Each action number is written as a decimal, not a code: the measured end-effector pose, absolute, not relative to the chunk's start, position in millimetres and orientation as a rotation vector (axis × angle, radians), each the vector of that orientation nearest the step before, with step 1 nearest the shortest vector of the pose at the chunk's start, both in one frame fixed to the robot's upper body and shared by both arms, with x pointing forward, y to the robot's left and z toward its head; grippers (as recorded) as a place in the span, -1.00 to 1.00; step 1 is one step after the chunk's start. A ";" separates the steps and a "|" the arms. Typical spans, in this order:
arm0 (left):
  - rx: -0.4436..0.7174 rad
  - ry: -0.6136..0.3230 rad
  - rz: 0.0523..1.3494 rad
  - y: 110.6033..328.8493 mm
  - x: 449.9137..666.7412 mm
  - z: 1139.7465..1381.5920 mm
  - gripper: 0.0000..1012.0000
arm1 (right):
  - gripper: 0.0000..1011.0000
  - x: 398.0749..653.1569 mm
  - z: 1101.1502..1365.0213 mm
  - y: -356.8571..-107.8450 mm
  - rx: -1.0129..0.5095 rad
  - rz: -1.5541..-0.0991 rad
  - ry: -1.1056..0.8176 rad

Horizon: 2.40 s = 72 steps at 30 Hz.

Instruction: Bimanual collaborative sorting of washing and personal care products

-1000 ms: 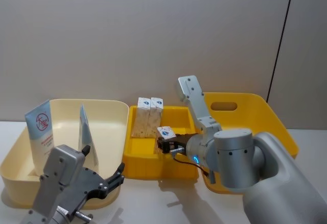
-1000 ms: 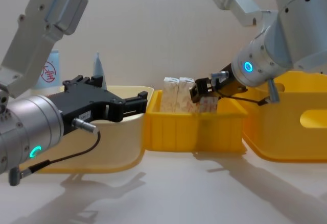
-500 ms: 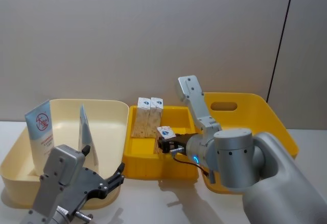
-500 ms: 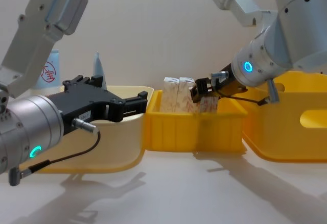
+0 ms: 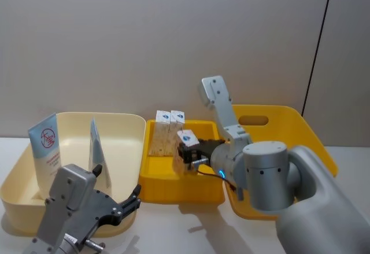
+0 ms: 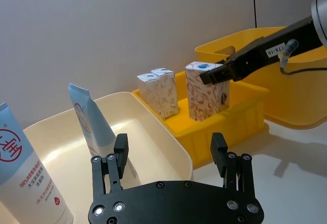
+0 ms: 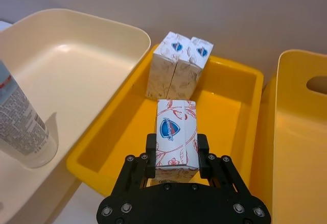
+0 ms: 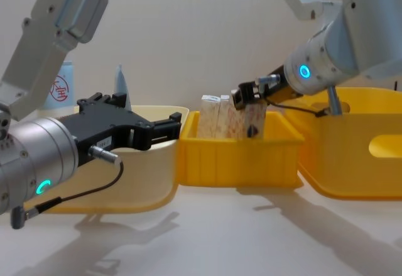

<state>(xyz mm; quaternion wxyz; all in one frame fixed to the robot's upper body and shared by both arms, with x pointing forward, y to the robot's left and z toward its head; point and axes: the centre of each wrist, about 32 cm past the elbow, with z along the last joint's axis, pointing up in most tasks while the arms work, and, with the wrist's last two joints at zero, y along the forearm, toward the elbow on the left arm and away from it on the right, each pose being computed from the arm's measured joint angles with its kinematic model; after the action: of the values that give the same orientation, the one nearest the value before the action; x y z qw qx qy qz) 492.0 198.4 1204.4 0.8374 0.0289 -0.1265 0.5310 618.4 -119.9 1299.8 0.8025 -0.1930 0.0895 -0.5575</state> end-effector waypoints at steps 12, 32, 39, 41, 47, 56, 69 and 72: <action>0.061 -0.268 1.124 198.4 492.0 1204.4 0.98 | -0.13 614.0 1314.9 -121.2 -0.317 -1.200 0.063; 0.061 -0.268 1.124 198.4 492.0 1204.4 0.98 | -0.13 600.5 1349.7 -140.0 -0.096 -1.238 -0.188; 0.061 -0.268 1.124 198.4 492.0 1204.4 0.98 | -0.13 595.8 1360.6 -161.2 -0.031 -1.282 -0.271; 0.061 -0.268 1.124 198.4 492.0 1204.4 0.98 | -0.13 594.7 1362.6 -167.5 -0.019 -1.296 -0.287; 0.061 -0.268 1.124 198.4 492.0 1204.4 0.98 | -0.13 590.3 1365.1 -196.6 -0.002 -1.358 -0.324; 0.061 -0.268 1.124 198.4 492.0 1204.4 0.98 | -0.13 582.9 1361.4 -234.3 -0.037 -1.437 -0.305; 0.061 -0.268 1.124 198.4 492.0 1204.4 0.98 | -0.13 579.5 1352.6 -261.5 -0.140 -1.452 -0.187; 0.061 -0.268 1.124 198.4 492.0 1204.4 0.98 | -0.13 580.7 1350.2 -264.4 -0.170 -1.444 -0.151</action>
<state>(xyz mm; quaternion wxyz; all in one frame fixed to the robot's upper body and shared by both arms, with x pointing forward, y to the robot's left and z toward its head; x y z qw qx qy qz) 492.0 198.4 1204.4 0.8373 0.0289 -0.1265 0.5311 580.7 -264.4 1350.2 0.7446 -0.0774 -0.0691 -0.6593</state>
